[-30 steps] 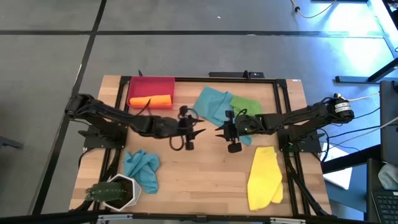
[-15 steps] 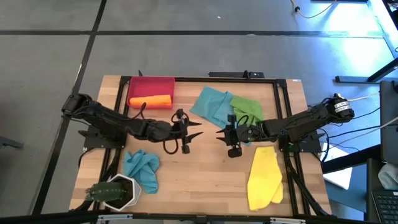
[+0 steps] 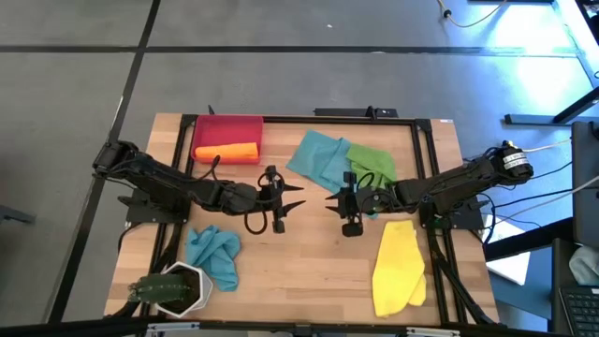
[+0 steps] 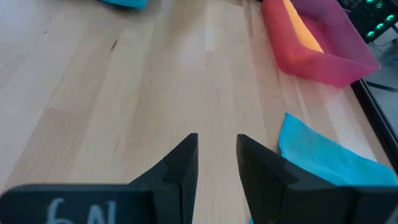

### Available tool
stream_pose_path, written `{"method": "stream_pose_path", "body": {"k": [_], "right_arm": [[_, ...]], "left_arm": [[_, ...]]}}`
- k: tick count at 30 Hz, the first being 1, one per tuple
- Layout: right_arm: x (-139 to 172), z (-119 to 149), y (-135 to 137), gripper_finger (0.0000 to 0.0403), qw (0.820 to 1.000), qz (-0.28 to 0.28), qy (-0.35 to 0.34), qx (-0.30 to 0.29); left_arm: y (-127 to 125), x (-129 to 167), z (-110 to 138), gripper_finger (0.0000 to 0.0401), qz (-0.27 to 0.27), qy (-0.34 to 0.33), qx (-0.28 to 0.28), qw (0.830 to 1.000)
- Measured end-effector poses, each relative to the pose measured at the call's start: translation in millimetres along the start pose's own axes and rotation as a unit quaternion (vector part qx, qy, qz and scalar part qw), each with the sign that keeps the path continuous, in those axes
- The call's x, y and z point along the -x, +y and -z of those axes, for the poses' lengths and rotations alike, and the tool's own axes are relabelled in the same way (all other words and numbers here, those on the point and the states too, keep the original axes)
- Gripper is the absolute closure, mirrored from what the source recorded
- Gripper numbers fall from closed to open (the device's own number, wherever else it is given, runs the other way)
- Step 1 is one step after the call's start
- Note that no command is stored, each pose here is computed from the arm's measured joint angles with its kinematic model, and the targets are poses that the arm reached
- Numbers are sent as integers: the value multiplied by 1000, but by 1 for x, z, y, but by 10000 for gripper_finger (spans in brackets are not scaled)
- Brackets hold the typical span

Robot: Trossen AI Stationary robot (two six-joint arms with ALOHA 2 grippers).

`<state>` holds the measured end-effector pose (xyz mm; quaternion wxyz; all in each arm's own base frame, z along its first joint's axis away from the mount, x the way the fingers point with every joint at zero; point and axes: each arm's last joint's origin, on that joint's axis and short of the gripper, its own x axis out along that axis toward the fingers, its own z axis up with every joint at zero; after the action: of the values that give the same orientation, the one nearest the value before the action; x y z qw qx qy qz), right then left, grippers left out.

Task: Roll microfiber towels into tight, uniform cylinder then place into a basket
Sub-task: Fold the green microfiber towel

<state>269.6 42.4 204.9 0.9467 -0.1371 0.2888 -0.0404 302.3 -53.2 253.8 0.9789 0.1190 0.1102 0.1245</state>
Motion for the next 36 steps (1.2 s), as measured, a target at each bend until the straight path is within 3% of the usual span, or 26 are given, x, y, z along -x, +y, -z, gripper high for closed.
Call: {"method": "stream_pose_path", "body": {"k": [11, 16, 21, 26, 30, 36], "right_arm": [[-1, 3, -7, 292, 998, 66, 22, 1], [-1, 11, -11, 292, 992, 106, 58, -40], [4, 29, -17, 292, 967, 208, 137, -53], [5, 46, -32, 292, 948, 218, 200, -120], [7, 58, -49, 292, 921, 266, 245, -144], [5, 64, -72, 292, 902, 303, 250, -177]], "left_arm": [[0, 0, 0, 251, 0, 0, 0, 1000], [-1, 1, 0, 251, 2, 2, 10, 1000], [-7, 3, 0, 251, 13, 0, 9, 1000], [-9, 4, -1, 251, 16, -1, 8, 1000], [-9, 4, -1, 251, 16, -1, 8, 1000], [-9, 4, -1, 251, 16, -1, 8, 1000]]}}
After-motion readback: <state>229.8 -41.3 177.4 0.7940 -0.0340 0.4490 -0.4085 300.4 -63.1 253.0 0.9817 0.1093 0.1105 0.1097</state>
